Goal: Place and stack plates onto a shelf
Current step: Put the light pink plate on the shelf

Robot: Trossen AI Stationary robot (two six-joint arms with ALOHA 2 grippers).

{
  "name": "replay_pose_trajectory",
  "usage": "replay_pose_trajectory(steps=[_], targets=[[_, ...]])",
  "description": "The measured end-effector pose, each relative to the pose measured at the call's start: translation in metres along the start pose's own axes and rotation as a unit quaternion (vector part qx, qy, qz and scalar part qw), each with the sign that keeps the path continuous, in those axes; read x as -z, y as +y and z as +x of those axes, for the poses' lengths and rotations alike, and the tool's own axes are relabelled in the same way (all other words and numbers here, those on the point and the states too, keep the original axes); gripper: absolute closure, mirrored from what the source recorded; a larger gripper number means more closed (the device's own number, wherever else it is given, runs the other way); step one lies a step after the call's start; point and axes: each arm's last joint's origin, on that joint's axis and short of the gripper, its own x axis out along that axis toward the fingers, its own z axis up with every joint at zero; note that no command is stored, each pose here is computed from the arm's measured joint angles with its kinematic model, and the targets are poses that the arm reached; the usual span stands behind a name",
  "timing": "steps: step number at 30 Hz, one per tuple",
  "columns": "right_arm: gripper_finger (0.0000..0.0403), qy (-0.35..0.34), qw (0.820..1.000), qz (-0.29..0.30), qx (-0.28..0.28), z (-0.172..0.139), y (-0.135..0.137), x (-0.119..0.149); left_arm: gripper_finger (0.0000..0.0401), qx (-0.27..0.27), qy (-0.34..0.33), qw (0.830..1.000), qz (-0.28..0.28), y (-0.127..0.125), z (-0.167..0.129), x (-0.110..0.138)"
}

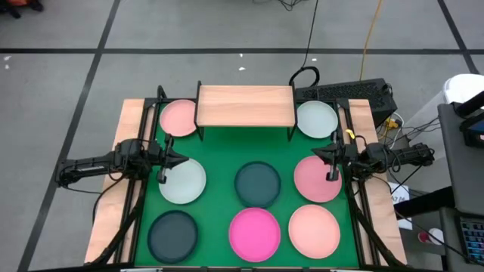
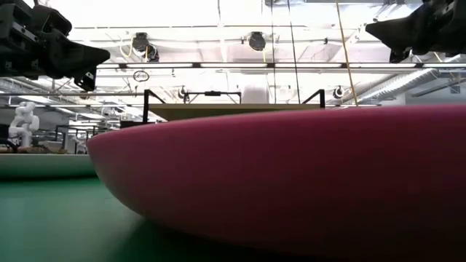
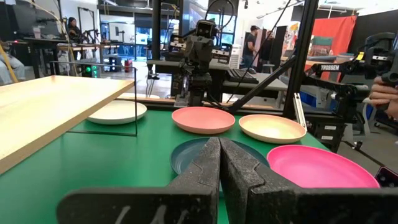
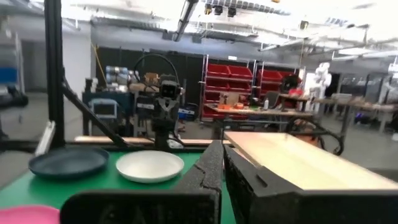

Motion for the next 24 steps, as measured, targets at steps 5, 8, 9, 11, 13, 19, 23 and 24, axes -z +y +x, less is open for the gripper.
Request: replay_pose_trajectory(steps=[5, 8, 9, 11, 13, 19, 23, 24], targets=[[0.0403, -0.036, 0.999, 0.027, 0.006, 0.0, -0.001, -0.007, 0.0393, 0.0, 0.0, 1.0, 0.0, 0.0, 0.0, 0.0], [0.0403, -0.047, 0.996, 0.08, 0.005, 0.0, -0.002, -0.009, 0.0393, 0.0, 0.0, 1.0, 0.0, 0.0, 0.0, 0.0], [0.0403, -0.049, 0.995, 0.091, 0.005, 0.0, -0.002, -0.01, 0.0393, 0.0, 0.0, 1.0, 0.0, 0.0, 0.0, 0.0], [0.0403, -0.053, 0.994, 0.092, 0.006, 0.0, -0.002, -0.011, 0.0393, 0.0, 0.0, 1.0, 0.0, 0.0, 0.0, 0.0], [0.0403, -0.071, 0.993, 0.095, 0.007, 0.0, -0.002, -0.014, 0.0393, 0.0, 0.0, 1.0, 0.0, 0.0, 0.0, 0.0], [0.0403, -0.134, 0.987, 0.085, 0.014, 0.003, -0.003, -0.027, 0.0393, 0.0, 0.0, 1.0, 0.0, 0.0, 0.0, 0.0], [0.0403, -0.131, 0.989, 0.067, 0.015, 0.009, 0.0, -0.03, 0.0393, 0.0, 0.0, 1.0, 0.0, 0.0, 0.0, 0.0], [0.0403, -0.125, 0.99, 0.067, 0.014, 0.012, 0.0, -0.03, 0.0393, 0.0, 0.0, 1.0, 0.0, 0.0, 0.0, 0.0]])
